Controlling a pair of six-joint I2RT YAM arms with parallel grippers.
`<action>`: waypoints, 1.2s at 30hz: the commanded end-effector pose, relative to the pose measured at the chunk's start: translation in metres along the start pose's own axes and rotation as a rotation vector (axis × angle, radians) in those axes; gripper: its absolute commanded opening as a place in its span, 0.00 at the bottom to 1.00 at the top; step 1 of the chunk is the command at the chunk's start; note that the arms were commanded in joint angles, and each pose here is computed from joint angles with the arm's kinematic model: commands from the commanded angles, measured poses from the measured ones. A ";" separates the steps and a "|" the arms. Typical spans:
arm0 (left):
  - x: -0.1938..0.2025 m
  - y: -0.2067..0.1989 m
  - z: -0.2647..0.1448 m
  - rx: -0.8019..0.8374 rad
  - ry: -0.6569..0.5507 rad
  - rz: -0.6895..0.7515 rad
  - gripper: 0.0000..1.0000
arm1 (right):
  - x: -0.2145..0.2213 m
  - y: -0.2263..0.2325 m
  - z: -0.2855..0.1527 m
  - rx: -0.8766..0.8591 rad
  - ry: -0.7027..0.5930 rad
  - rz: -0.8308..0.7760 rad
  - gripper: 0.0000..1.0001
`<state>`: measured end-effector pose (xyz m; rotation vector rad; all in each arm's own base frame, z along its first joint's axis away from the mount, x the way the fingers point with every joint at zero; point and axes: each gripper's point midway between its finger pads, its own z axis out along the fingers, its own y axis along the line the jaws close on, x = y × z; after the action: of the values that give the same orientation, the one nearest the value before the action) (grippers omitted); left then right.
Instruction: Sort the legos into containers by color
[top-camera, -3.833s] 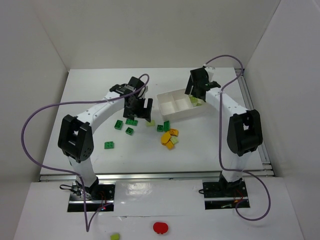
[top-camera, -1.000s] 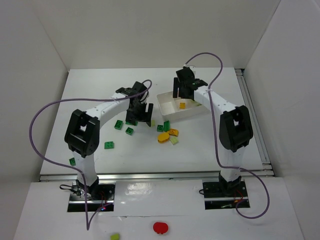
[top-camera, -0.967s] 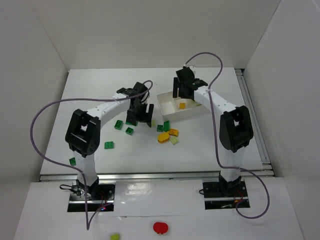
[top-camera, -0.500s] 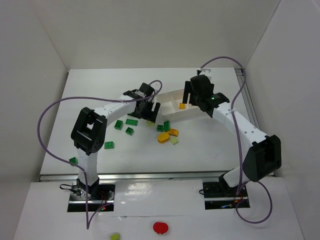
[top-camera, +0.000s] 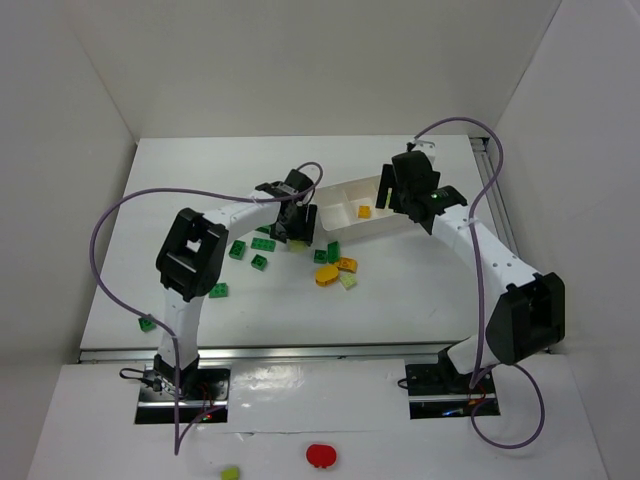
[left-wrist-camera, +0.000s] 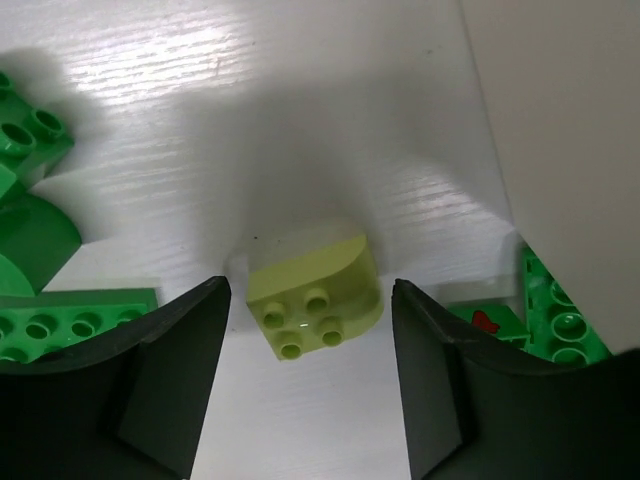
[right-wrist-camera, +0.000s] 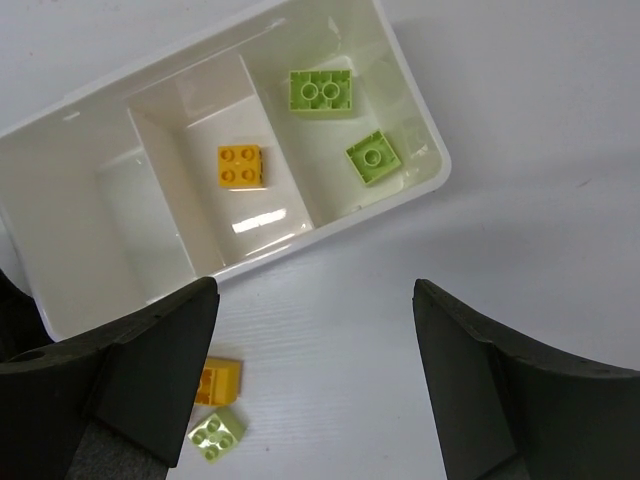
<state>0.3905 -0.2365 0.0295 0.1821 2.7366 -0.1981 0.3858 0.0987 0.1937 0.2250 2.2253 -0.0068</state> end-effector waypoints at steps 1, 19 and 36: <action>0.011 0.004 0.002 -0.050 0.024 -0.097 0.74 | 0.002 -0.001 0.001 0.003 0.010 -0.003 0.86; -0.061 -0.026 -0.128 0.099 -0.246 -0.052 0.33 | -0.002 -0.014 -0.002 0.021 -0.003 0.010 0.86; -0.117 -0.108 -0.135 0.355 -0.277 -0.014 0.33 | 0.003 -0.032 -0.032 -0.025 0.000 0.045 0.86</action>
<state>0.4326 -0.3532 0.2016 0.2930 2.3972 -0.6873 0.3600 0.0519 0.2024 0.3924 2.2066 -0.0356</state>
